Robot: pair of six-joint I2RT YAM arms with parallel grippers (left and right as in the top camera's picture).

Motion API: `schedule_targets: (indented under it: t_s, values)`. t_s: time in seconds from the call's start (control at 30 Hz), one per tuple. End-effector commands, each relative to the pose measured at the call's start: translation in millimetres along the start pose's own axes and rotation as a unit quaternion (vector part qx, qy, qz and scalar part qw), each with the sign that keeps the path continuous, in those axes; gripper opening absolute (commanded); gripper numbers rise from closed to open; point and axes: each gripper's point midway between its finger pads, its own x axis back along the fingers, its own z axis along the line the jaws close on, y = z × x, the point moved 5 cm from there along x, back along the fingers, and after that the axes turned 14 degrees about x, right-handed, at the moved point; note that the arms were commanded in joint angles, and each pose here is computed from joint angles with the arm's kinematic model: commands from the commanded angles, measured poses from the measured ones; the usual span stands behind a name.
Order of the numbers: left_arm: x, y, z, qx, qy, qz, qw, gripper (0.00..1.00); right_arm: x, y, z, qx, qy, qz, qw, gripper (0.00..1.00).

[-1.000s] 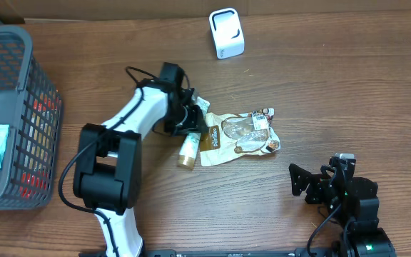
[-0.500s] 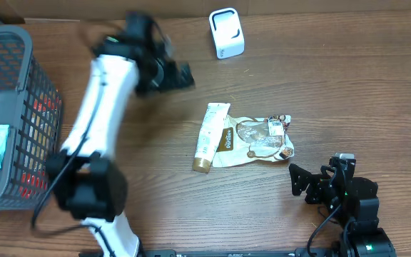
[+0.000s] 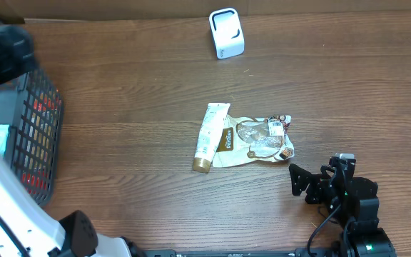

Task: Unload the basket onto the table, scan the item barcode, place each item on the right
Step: 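Hold the white tube under the scanner, then place it beside the bag, then move the left gripper back into the basket and grasp the orange-capped package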

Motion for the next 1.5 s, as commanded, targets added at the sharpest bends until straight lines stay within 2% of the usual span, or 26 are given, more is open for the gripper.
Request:
schedule_targets:
  t_s: [0.0, 0.17, 0.33, 0.63, 0.77, 1.03, 1.47]
  values:
    - [-20.3, 7.0, 55.8, 0.065, 0.086, 0.007, 0.994, 0.91, 0.0, 0.4, 0.7, 0.002, 0.001, -0.004, 1.000, 1.00]
    - [-61.1, -1.8, 95.4, 0.105, 0.120, 0.041, 0.986, 0.94, 0.0, 0.4, 0.7, 0.002, 0.001, -0.003, 1.000, 1.00]
    - [-123.9, -34.0, 125.4, 0.128, 0.124, 0.118, 0.977, 0.99, 0.0, 0.4, 0.7, 0.002, 0.001, -0.003, 1.000, 1.00]
    - [-209.4, -92.0, 164.2, 0.086, 0.137, 0.254, 0.954, 1.00, 0.0, 0.4, 0.6, 0.002, 0.001, -0.003, 1.000, 1.00]
    - [-230.7, -104.3, 175.9, 0.092, 0.142, 0.277, 0.946, 1.00, 0.0, 0.4, 0.6, 0.002, 0.001, -0.003, 1.000, 1.00]
    - [-262.4, -126.3, 187.3, 0.057, 0.128, 0.320, 0.937, 1.00, 0.0, 0.4, 0.6, 0.003, 0.001, -0.004, 1.000, 1.00]
    - [-301.5, -159.6, 195.0, 0.025, 0.079, 0.371, 0.925, 1.00, 0.0, 0.4, 0.6, 0.002, 0.001, -0.004, 1.000, 1.00]
